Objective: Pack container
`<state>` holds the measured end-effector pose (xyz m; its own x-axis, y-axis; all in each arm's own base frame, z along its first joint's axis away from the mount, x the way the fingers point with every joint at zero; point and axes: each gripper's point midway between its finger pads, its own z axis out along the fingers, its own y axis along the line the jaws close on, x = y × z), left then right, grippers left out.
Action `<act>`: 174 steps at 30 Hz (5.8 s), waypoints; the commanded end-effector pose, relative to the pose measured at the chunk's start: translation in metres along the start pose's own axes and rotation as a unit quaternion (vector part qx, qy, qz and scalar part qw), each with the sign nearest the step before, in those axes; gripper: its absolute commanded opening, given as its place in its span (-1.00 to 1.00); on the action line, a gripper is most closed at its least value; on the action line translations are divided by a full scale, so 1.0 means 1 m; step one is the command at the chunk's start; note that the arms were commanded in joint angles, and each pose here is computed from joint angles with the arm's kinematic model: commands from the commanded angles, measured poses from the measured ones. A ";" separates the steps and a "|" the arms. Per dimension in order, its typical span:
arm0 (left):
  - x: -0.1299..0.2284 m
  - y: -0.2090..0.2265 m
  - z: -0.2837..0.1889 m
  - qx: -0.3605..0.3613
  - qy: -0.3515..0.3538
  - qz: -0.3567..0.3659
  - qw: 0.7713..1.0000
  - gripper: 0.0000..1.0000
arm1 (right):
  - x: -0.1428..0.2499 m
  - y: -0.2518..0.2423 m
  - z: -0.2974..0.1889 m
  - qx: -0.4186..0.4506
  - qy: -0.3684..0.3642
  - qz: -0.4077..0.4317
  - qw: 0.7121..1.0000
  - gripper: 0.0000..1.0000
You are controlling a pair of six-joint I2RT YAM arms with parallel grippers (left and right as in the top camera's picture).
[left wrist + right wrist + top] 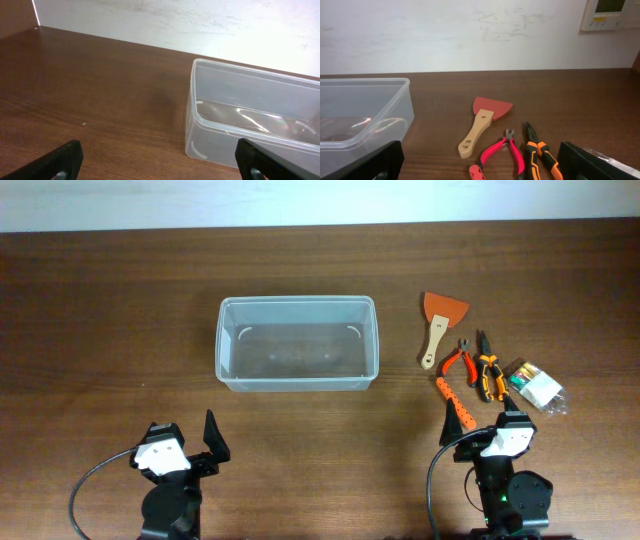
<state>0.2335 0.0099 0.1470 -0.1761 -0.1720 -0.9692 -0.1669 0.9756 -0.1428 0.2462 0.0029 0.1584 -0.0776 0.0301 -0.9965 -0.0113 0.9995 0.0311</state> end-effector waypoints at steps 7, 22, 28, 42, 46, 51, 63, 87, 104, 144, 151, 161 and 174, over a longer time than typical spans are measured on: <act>0.000 0.000 0.000 0.001 -0.001 0.004 1.000 0.98 | 0.001 0.000 0.000 -0.002 -0.002 0.006 1.000 0.97; 0.000 0.000 0.000 0.001 -0.001 0.004 1.000 0.99 | 0.001 0.000 0.000 -0.002 -0.002 0.006 1.000 0.97; 0.000 0.000 0.000 0.001 -0.001 0.004 1.000 0.98 | -0.004 0.001 0.000 -0.004 -0.012 0.007 1.000 0.97; 0.001 0.000 0.000 0.001 -0.001 0.005 1.000 0.99 | -0.076 -0.001 0.008 0.009 -0.013 0.055 0.998 0.97; 0.001 0.000 0.000 0.001 -0.001 0.005 1.000 0.98 | -0.112 0.000 0.037 0.014 0.048 0.052 0.997 0.97; 0.001 0.000 0.000 0.001 -0.001 0.005 1.000 0.99 | -0.134 0.002 0.084 0.022 0.204 0.052 0.977 0.97; 0.001 0.000 0.000 0.000 -0.001 0.005 1.000 0.98 | -0.115 0.018 0.190 -0.009 0.396 0.070 0.916 0.97; 0.000 0.000 0.000 0.000 -0.001 0.004 1.000 0.98 | 0.035 -0.011 0.222 0.158 0.528 0.178 0.815 0.29; 0.000 0.000 0.000 0.000 -0.001 0.004 1.000 0.99 | 0.109 0.014 0.207 0.139 0.618 0.121 0.765 0.43; 0.001 0.000 0.000 0.001 -0.001 0.005 1.000 0.98 | 0.099 -0.003 0.223 0.111 0.614 0.086 0.777 -0.59; 0.001 0.000 0.000 0.001 -0.001 0.005 1.000 0.99 | -0.030 0.016 0.261 0.031 0.502 0.022 0.864 -0.59; 0.001 0.000 0.000 0.001 -0.001 0.005 1.000 0.98 | -0.131 0.128 0.222 -0.217 0.419 -0.210 0.857 -0.80; 0.001 0.000 0.000 0.001 -0.001 0.005 1.000 0.98 | -0.078 0.255 0.137 -0.506 0.359 -0.417 0.664 -0.74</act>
<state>0.2335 0.0099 0.1470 -0.1761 -0.1720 -0.9692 -0.1669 0.9756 -0.1428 0.3999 0.2378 0.2475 -0.2622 -0.8655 -0.4268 -0.9375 0.3333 -0.0999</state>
